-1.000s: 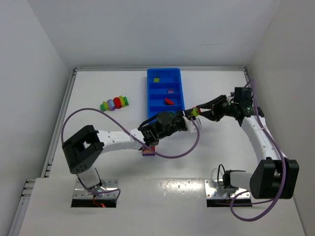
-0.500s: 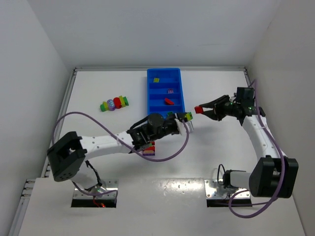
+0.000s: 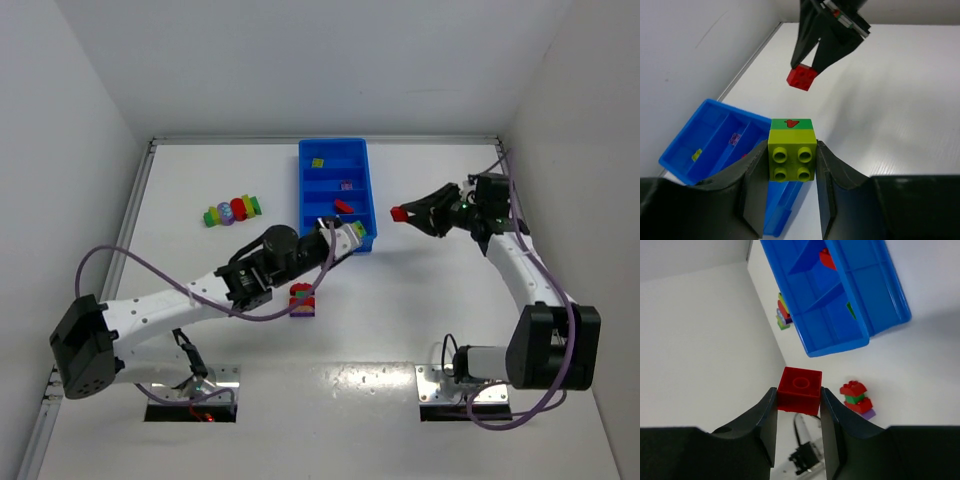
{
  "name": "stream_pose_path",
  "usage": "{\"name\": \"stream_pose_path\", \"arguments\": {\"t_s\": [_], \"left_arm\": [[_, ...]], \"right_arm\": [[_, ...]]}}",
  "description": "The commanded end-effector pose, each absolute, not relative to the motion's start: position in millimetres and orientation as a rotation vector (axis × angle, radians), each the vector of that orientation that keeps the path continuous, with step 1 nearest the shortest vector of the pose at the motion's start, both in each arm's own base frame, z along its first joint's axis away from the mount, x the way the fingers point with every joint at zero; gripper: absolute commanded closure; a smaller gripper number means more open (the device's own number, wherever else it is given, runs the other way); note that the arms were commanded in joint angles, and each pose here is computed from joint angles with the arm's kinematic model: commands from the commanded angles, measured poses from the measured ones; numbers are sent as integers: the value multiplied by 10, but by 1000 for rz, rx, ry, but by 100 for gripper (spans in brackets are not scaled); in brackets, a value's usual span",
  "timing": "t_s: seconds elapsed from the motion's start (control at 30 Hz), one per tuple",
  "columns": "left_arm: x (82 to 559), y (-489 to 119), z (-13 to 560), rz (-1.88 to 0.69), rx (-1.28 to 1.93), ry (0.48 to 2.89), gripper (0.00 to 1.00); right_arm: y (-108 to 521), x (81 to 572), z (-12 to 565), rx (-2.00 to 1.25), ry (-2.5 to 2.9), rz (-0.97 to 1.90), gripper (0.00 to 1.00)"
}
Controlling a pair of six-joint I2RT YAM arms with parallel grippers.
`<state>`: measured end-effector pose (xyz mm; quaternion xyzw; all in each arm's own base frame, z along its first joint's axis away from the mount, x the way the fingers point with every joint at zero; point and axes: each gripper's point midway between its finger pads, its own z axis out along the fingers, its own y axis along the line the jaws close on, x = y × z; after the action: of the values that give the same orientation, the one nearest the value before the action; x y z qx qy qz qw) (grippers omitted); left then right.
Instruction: Sort the legos into containers by color
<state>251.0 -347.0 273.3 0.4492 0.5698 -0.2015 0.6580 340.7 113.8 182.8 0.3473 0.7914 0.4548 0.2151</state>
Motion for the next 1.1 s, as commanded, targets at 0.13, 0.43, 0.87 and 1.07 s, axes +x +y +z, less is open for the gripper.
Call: {"name": "stream_pose_path", "arguments": {"t_s": [0.13, 0.43, 0.87, 1.07], "left_arm": [[2970, -2872, 2901, -401, 746, 1463, 100], [3404, -2327, 2869, -339, 559, 1564, 100], [3561, -1993, 2726, -310, 487, 1614, 100], [3587, -1961, 2748, -314, 484, 1606, 100]], "right_arm": [[1413, 3930, 2371, 374, 2090, 1213, 100], [1974, 4444, 1883, 115, 2283, 1059, 100], [2194, 4750, 1117, 30, 2450, 814, 95], [2254, 4784, 1059, 24, 2455, 785, 60]]}}
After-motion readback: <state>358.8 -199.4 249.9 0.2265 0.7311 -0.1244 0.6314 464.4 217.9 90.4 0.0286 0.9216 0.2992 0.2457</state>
